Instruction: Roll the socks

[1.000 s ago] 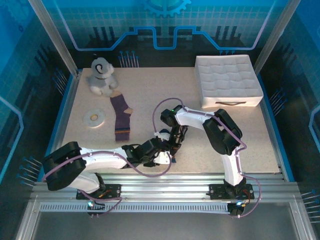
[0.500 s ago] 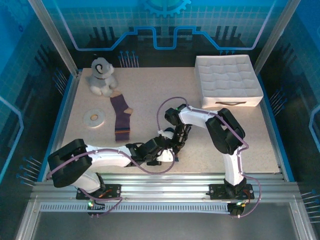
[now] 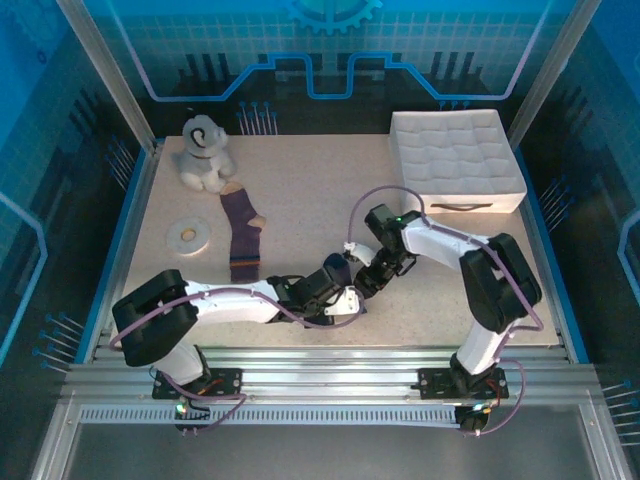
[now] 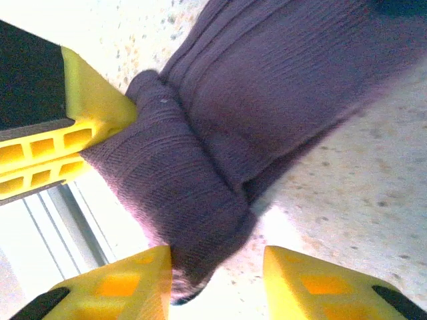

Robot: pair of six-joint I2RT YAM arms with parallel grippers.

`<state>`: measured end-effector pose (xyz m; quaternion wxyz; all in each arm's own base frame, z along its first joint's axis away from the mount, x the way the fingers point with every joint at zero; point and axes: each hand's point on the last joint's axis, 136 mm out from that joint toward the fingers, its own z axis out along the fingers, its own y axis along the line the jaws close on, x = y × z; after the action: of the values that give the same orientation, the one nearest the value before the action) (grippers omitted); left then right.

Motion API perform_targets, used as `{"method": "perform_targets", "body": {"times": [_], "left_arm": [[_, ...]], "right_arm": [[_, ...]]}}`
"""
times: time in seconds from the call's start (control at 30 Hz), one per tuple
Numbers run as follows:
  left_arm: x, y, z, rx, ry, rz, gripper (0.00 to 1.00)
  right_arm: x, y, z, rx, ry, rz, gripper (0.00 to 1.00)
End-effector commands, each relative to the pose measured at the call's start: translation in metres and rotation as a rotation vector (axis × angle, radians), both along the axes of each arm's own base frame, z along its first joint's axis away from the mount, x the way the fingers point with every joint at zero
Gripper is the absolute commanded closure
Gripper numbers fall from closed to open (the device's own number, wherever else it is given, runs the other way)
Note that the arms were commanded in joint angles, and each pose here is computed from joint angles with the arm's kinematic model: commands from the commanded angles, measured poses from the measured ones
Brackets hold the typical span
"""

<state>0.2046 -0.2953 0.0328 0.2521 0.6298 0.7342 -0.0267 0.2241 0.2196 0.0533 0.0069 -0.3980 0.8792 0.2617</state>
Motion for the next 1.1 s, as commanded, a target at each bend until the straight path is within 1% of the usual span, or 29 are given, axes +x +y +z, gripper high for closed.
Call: {"method": "perform_targets", "body": {"times": [0.0, 0.07, 0.17, 0.33, 0.43, 0.53, 0.6, 0.7, 0.8, 0.87, 1.0, 1.07], "left_arm": [[-0.025, 0.018, -0.022, 0.092, 0.166, 0.035, 1.00], [-0.026, 0.017, -0.022, 0.097, 0.182, 0.051, 1.00], [-0.027, 0.015, -0.020, 0.092, 0.214, 0.073, 1.00], [-0.030, 0.008, -0.014, 0.066, 0.278, 0.118, 1.00], [-0.033, 0.005, -0.012, 0.050, 0.331, 0.146, 1.00], [-0.036, -0.004, -0.012, -0.011, 0.426, 0.186, 1.00], [-0.038, -0.008, -0.014, -0.041, 0.484, 0.215, 1.00], [-0.040, -0.012, -0.017, -0.060, 0.536, 0.225, 1.00], [-0.039, -0.012, -0.015, -0.099, 0.597, 0.243, 1.00], [-0.036, -0.010, -0.013, -0.132, 0.632, 0.265, 1.00], [-0.032, -0.007, -0.004, -0.224, 0.714, 0.287, 1.00], [-0.029, -0.006, 0.000, -0.256, 0.757, 0.293, 1.00]], "right_arm": [[0.017, -0.004, 0.012, 0.039, -0.100, -0.064, 0.61], [0.022, -0.011, 0.018, 0.039, -0.151, -0.098, 0.61], [0.034, -0.024, 0.034, 0.058, -0.269, -0.179, 0.61], [0.049, -0.053, 0.063, 0.110, -0.500, -0.331, 0.56], [0.048, -0.064, 0.084, 0.139, -0.669, -0.346, 0.53], [0.043, -0.071, 0.104, 0.180, -0.829, -0.345, 0.50], [0.037, -0.072, 0.114, 0.206, -0.919, -0.317, 0.48], [0.029, -0.074, 0.121, 0.194, -1.012, -0.272, 0.47], [0.021, -0.066, 0.122, 0.164, -1.042, -0.185, 0.47], [0.015, -0.058, 0.118, 0.127, -1.048, -0.095, 0.47], [-0.002, -0.038, 0.102, 0.032, -1.076, 0.142, 0.47], [-0.011, -0.030, 0.093, 0.009, -1.086, 0.242, 0.47]]}}
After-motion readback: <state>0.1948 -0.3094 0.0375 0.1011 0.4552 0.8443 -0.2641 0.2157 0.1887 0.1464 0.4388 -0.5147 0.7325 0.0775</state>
